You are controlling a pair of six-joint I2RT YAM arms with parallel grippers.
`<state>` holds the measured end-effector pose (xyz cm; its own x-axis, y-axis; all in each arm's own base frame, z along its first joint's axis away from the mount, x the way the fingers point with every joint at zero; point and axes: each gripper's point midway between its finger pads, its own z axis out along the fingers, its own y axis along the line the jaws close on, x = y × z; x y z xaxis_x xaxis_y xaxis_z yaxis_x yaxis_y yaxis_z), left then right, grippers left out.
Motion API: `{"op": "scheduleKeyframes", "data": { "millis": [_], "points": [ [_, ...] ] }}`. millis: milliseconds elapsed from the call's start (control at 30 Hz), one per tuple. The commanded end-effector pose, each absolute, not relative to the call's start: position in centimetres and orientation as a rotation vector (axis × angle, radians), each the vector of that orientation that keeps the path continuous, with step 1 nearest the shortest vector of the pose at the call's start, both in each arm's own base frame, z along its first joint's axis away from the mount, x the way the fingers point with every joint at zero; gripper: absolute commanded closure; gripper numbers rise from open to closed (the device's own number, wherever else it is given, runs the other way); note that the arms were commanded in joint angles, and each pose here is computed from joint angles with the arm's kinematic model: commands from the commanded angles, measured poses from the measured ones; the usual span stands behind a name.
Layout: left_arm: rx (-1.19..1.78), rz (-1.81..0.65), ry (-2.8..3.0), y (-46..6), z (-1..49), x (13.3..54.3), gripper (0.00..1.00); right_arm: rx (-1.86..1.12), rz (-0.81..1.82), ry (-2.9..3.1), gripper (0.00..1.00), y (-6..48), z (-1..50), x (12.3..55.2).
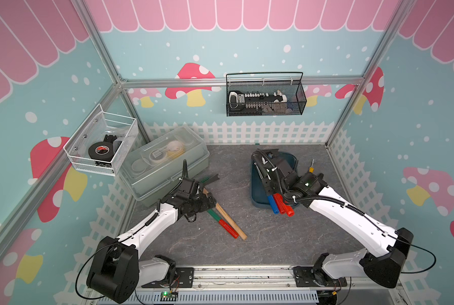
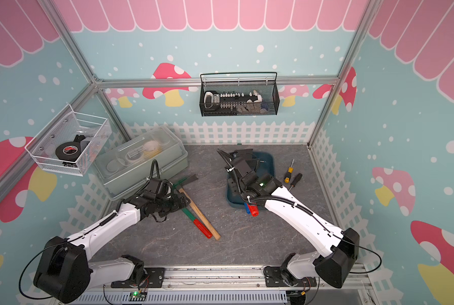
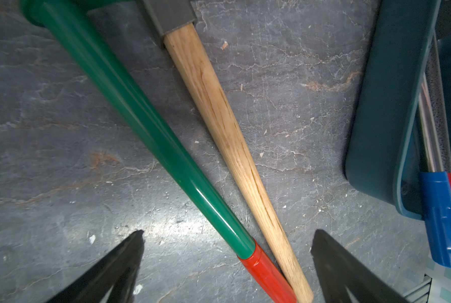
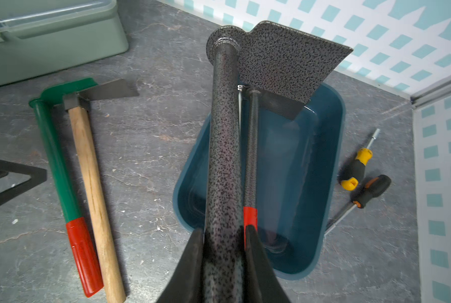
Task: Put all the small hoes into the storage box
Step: Pick up the hoe from the center of the board, then place the hoe in the storage box.
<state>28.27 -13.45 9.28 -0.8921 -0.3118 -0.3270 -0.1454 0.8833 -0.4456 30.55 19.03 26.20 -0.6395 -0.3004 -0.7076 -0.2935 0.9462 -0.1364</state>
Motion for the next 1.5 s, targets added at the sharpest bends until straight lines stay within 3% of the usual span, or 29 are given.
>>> {"op": "scheduleKeyframes", "data": {
  "millis": [0,500,1467],
  "points": [
    [-0.334,-0.610,2.626,-13.8,10.3,29.3,0.01,-0.383,-0.072,2.258,0.91,16.8,27.2,30.9],
    [-0.321,-0.628,2.628,-14.2,10.6,29.7,0.01,-0.271,-0.087,2.321,0.91,11.9,23.6,32.3],
    [-0.302,-0.631,2.639,-14.3,10.3,29.5,0.01,-0.282,-0.048,2.355,0.93,12.5,15.8,38.7]
  ]
}}
